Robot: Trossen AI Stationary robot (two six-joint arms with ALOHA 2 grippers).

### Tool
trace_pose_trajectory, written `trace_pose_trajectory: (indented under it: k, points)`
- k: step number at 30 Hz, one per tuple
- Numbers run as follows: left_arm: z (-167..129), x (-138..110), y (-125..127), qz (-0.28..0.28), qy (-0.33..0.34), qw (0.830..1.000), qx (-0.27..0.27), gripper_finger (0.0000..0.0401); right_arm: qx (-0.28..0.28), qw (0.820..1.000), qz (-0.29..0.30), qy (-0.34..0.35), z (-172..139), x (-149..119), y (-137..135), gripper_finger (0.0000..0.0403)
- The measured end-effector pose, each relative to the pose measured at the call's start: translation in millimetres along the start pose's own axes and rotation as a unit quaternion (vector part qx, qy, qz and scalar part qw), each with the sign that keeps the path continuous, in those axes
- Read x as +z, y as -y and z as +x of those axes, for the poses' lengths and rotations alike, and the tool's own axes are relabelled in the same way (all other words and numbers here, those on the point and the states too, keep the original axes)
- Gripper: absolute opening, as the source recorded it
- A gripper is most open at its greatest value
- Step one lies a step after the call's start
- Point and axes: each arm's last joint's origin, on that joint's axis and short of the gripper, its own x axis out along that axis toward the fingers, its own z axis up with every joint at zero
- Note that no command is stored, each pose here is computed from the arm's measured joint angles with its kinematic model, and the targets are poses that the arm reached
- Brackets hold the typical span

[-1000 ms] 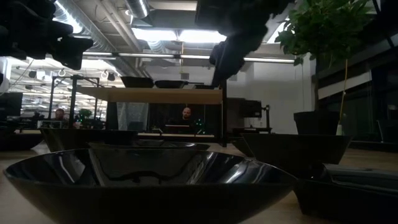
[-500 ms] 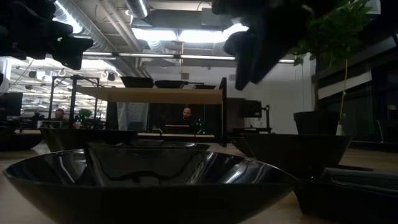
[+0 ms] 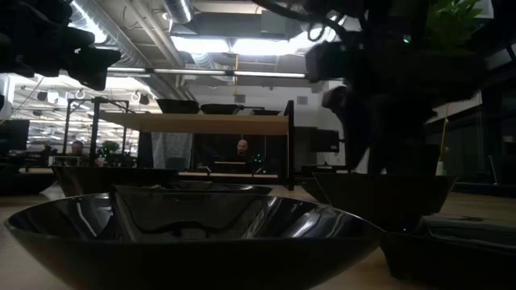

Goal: Pick & Place Mini shaped plates
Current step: Stack the leaf shaped plate on top of the leaf shaped plates on the shelf

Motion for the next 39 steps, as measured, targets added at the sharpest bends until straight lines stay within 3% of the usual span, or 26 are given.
trace_pose_trajectory:
  k: [13, 18, 30, 39]
  points:
    - [0, 0, 0, 0.000, 0.000, 1.000, 0.000, 0.0208, -0.042, 0.999, -0.009, -0.020, 24, -23, 1, 0.0213]
    - [0, 0, 0, 0.000, 0.000, 1.000, 0.000, 0.0207, -0.040, 0.999, -0.008, -0.017, 29, -27, 0, 0.0166]
    - [0, 0, 0, 0.000, 0.000, 1.000, 0.000, 0.0208, -0.050, 0.998, -0.018, -0.014, 28, -26, 1, 0.0011]
    - [0, 0, 0, 0.000, 0.000, 1.000, 0.000, 0.0207, -0.053, 0.998, -0.031, -0.010, 6, -6, 3, 0.0005]
